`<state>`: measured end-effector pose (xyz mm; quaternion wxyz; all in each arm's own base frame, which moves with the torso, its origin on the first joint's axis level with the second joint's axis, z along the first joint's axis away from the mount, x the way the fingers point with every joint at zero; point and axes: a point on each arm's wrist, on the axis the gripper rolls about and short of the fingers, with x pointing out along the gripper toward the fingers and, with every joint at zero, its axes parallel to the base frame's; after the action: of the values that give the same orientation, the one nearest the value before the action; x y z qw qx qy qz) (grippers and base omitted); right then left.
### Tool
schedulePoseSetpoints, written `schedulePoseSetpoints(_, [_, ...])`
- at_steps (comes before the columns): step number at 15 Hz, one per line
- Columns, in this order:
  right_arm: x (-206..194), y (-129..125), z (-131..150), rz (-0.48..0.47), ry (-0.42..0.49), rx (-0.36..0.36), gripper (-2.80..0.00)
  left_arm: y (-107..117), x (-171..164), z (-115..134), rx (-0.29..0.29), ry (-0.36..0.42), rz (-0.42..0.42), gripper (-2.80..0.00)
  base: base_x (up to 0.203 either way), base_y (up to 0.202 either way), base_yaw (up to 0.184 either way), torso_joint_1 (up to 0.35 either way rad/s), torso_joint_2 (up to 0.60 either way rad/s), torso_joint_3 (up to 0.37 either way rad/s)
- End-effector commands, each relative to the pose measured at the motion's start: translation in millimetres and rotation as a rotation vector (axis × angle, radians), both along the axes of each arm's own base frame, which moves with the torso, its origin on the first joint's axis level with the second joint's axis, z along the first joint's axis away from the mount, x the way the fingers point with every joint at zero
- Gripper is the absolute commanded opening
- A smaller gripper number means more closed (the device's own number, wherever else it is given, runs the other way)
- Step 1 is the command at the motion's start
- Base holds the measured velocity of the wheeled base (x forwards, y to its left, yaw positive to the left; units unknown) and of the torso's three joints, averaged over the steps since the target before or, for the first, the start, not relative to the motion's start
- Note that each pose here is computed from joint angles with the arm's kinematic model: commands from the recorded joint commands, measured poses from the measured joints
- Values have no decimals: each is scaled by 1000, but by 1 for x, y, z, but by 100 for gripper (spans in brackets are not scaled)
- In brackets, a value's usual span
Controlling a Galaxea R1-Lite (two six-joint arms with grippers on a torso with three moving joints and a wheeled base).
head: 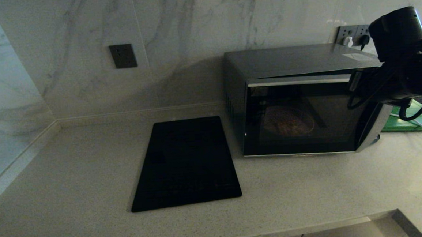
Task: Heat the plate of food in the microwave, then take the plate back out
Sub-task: Close the microwave oven
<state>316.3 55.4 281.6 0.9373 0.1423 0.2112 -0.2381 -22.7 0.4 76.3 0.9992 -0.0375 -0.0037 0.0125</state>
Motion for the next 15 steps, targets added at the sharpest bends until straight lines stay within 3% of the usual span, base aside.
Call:
schedulePoseSetpoints(1, [2, -2, 1, -1, -19, 13, -280, 0, 0, 0, 0, 0, 1, -280, 0, 0, 0, 0, 0, 0])
schedulePoseSetpoints(7, [8, -3, 2, 34, -73, 53, -280, 0, 0, 0, 0, -1, 1, -280, 0, 0, 0, 0, 0, 0])
schedulePoseSetpoints(15, [21, -6, -5, 42, -75, 69, -280, 0, 0, 0, 0, -1, 1, -280, 0, 0, 0, 0, 0, 0])
